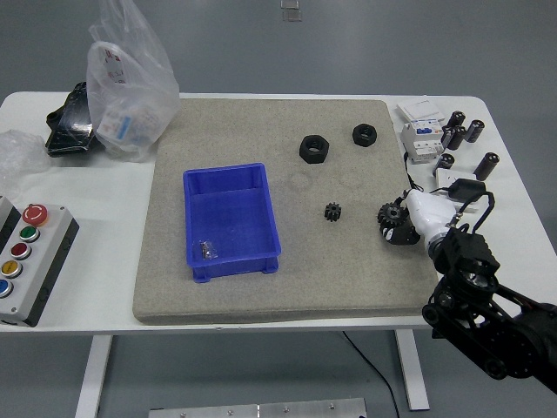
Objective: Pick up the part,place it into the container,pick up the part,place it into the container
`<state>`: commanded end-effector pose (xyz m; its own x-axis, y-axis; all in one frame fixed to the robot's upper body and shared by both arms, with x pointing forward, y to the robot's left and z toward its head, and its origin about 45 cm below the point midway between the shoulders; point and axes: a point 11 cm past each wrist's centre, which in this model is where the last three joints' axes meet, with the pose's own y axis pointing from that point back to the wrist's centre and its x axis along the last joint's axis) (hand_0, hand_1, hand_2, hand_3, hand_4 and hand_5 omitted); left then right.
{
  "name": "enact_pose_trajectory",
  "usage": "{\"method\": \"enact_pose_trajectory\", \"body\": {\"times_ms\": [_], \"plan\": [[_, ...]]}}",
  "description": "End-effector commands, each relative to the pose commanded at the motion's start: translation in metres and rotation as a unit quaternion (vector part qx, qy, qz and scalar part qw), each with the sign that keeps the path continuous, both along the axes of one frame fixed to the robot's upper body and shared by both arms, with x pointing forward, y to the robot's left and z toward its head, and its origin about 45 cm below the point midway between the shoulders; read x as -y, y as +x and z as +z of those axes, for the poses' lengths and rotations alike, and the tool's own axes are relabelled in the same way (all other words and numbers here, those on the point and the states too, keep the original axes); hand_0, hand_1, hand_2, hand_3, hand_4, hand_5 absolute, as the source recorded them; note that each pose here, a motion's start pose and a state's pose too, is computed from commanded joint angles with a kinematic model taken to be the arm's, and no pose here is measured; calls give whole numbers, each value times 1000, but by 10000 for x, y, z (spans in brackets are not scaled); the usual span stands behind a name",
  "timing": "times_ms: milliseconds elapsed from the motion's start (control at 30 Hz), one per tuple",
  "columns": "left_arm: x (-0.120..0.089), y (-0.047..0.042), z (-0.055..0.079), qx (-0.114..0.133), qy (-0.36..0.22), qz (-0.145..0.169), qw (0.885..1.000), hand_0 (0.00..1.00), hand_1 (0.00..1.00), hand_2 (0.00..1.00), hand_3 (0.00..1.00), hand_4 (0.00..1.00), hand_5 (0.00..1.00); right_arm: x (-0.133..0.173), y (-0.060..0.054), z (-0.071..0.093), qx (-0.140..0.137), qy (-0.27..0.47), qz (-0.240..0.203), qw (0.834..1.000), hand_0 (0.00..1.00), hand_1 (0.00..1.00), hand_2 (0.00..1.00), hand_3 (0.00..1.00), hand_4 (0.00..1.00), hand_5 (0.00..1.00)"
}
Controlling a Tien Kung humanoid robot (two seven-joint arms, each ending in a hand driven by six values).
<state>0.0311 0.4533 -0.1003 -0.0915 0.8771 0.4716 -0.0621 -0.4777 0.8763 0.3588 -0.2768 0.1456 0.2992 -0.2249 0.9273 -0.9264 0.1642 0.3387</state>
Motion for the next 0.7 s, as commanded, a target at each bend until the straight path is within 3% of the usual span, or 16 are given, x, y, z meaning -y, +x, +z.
{"method": "enact_pose_trajectory", "body": {"times_ms": [300, 467, 500, 667, 700], "plan": [[9, -3, -4, -1, -1, 1, 1000, 632, 564, 553, 613, 695, 285, -259, 57, 226, 47, 13, 38, 998, 261, 499, 413, 602, 513, 10], [2, -13, -2, -4, 0, 1, 1000, 632, 564, 553, 613, 695, 285, -694, 109, 485, 82, 44, 95, 991, 261, 499, 413, 602, 513, 10], [2, -13, -2, -5, 1, 1, 1000, 632, 564, 553, 613, 695, 285, -776, 117, 517, 87, 55, 102, 989, 279, 510, 449, 619, 540, 2], [20, 0, -7, -7, -1, -1, 1000, 632, 564, 553, 613, 695, 285, -1179, 142, 630, 110, 133, 149, 974, 279, 510, 449, 619, 540, 2], [24, -2, -9, -7, -1, -1, 1000, 632, 564, 552, 612, 695, 285, -1255, 138, 652, 114, 149, 159, 969, 368, 548, 545, 638, 560, 2]]}}
